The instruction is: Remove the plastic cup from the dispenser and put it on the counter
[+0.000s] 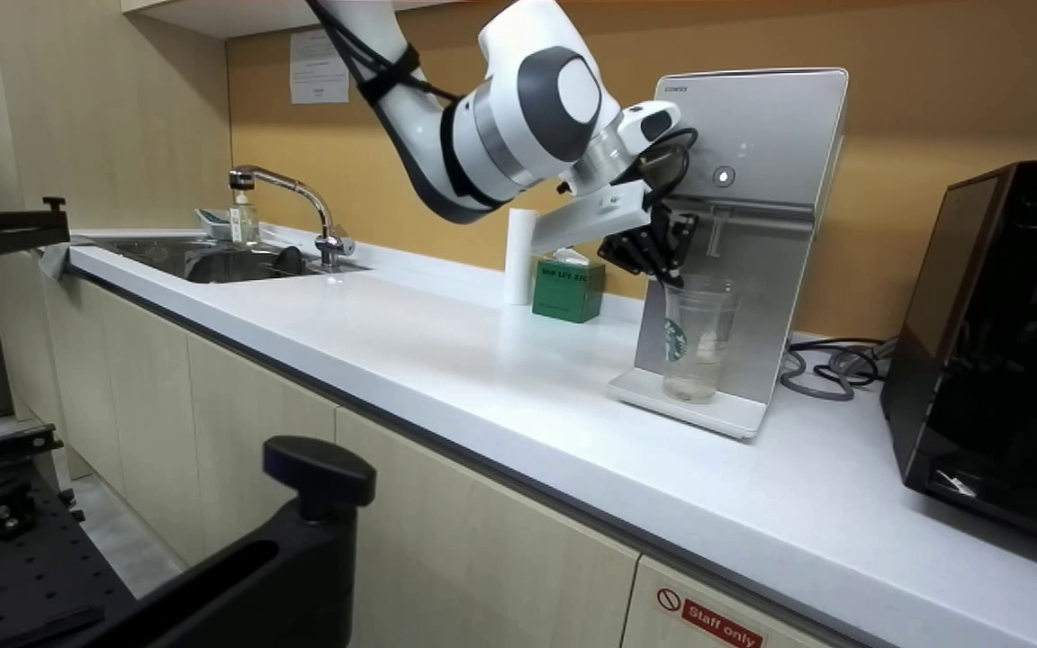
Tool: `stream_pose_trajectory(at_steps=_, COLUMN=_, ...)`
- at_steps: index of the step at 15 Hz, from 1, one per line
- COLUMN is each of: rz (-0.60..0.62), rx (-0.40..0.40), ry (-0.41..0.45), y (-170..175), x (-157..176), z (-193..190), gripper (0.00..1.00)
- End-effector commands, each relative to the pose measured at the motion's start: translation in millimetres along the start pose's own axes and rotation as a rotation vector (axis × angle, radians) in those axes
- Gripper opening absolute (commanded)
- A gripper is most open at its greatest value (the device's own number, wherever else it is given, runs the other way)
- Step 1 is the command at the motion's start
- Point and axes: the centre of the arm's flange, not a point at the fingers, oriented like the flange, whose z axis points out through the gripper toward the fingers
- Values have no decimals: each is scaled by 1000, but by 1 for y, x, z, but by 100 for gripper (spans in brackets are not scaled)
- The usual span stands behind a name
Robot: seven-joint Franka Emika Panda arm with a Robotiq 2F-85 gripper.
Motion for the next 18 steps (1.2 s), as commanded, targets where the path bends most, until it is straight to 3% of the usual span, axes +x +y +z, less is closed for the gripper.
stream_pose_trajectory(at_steps=1, rz=0, rx=-45, ry=-4, y=6, x=-1, z=-13, gripper=1)
stream_pose_trajectory(at_steps=9, rz=-39, rx=-109, ry=-167, y=24, x=-35, z=-57, gripper=1)
stream_pose_trajectory(at_steps=14, rz=-23, rx=-65, ry=-226, y=14, x=-57, z=-74, gripper=1)
stream_pose_trajectory(at_steps=18, rz=29, rx=18, ry=-198, y=-3, x=-78, z=-76, gripper=1)
